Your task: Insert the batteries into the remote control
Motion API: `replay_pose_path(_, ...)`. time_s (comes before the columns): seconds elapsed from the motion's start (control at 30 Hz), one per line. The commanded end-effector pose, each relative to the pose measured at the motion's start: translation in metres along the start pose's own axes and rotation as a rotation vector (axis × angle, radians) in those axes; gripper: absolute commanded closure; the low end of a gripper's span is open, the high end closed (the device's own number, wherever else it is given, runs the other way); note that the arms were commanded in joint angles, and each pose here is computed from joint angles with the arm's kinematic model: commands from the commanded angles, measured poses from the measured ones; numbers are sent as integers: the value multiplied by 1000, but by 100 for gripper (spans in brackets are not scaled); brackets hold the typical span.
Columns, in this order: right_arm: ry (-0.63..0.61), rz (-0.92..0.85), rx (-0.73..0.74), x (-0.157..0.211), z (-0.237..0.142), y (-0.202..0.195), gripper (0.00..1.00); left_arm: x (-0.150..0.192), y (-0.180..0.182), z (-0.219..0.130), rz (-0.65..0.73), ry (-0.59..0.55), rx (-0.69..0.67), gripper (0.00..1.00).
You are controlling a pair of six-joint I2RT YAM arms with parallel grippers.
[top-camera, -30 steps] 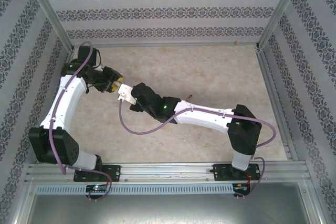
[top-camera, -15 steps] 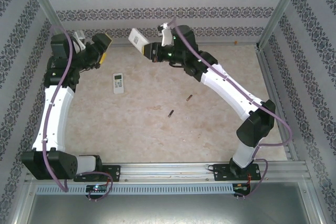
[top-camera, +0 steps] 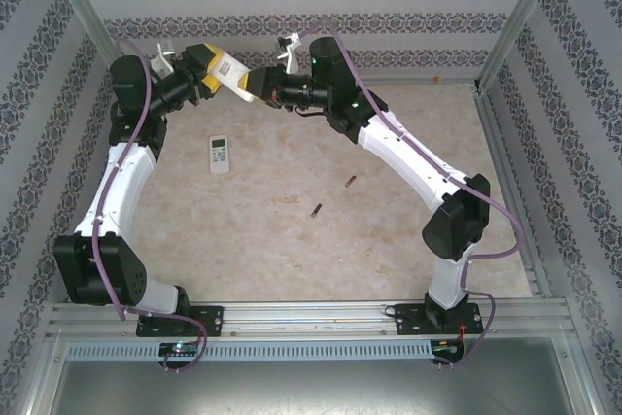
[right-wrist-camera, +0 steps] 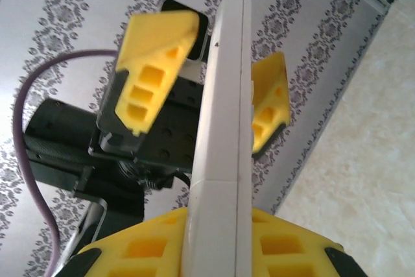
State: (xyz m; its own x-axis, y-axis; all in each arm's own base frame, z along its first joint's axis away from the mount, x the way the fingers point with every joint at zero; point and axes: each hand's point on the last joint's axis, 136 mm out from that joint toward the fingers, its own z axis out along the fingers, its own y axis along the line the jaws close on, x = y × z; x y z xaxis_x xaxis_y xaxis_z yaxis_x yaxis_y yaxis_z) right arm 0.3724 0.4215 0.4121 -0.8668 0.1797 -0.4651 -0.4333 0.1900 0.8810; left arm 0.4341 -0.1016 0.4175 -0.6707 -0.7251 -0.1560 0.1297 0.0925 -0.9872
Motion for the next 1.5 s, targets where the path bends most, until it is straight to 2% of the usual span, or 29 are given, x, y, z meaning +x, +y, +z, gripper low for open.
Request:
replay_pose_path(0.0, -4, 17, -58, -5, 13, 14, 85, 19, -27, 3, 40, 60, 93, 57)
replay_pose_path(0.1, 12, 28, -53, -3, 20, 13, 82, 21, -29, 5, 48, 66, 104, 70)
replay_pose_path(0.13, 23, 32, -46, 0, 21, 11, 78, 19, -30, 4, 54, 60, 107, 75)
replay_pose_path(0.2, 29, 58, -8, 4, 19, -1, 61, 18, -32, 4, 83, 46, 112, 83)
replay_pose_path(0.23, 21, 76, 14, 4, 16, -9, 58, 18, -32, 3, 95, 43, 112, 86)
replay_pose_path(0.33, -9, 132, 88, 9, 5, -36, 58, 17, -32, 2, 131, 29, 116, 94)
replay_pose_path(0.47, -36, 169, 164, 22, -13, -64, 64, 17, -23, 2, 139, 16, 97, 100)
replay_pose_path(0.77, -53, 235, 276, 54, -53, -112, 65, 13, -21, 3, 167, 1, 80, 100)
replay_pose_path(0.87, -35, 221, 262, 56, -53, -110, 73, 17, -18, 6, 157, 15, 75, 100)
replay_pose_path(0.93, -11, 230, 240, 58, -50, -106, 74, 20, -16, 8, 158, 26, 68, 100)
replay_pose_path(0.97, -1, 237, 234, 59, -49, -105, 71, 22, -15, 9, 161, 31, 61, 100)
replay_pose_path(1.03, 13, 250, 227, 62, -49, -105, 56, 23, -11, 10, 168, 31, 47, 100)
replay_pose_path(1.07, 13, 252, 229, 63, -49, -105, 55, 24, -10, 10, 168, 30, 42, 100)
replay_pose_path(1.1, 11, 251, 230, 63, -50, -106, 58, 24, -10, 10, 168, 28, 42, 100)
replay_pose_path(1.13, 11, 245, 225, 63, -50, -105, 66, 25, -8, 10, 164, 28, 40, 100)
replay_pose_path(1.2, 13, 236, 222, 63, -50, -104, 74, 27, -9, 11, 164, 31, 42, 100)
replay_pose_path(1.33, 13, 222, 221, 63, -50, -101, 80, 28, -9, 12, 167, 31, 42, 100)
replay_pose_path(1.4, 16, 229, 233, 65, -53, -104, 76, 27, -9, 12, 171, 28, 41, 100)
replay_pose_path(1.47, 21, 257, 267, 73, -58, -113, 54, 27, -9, 11, 176, 18, 41, 100)
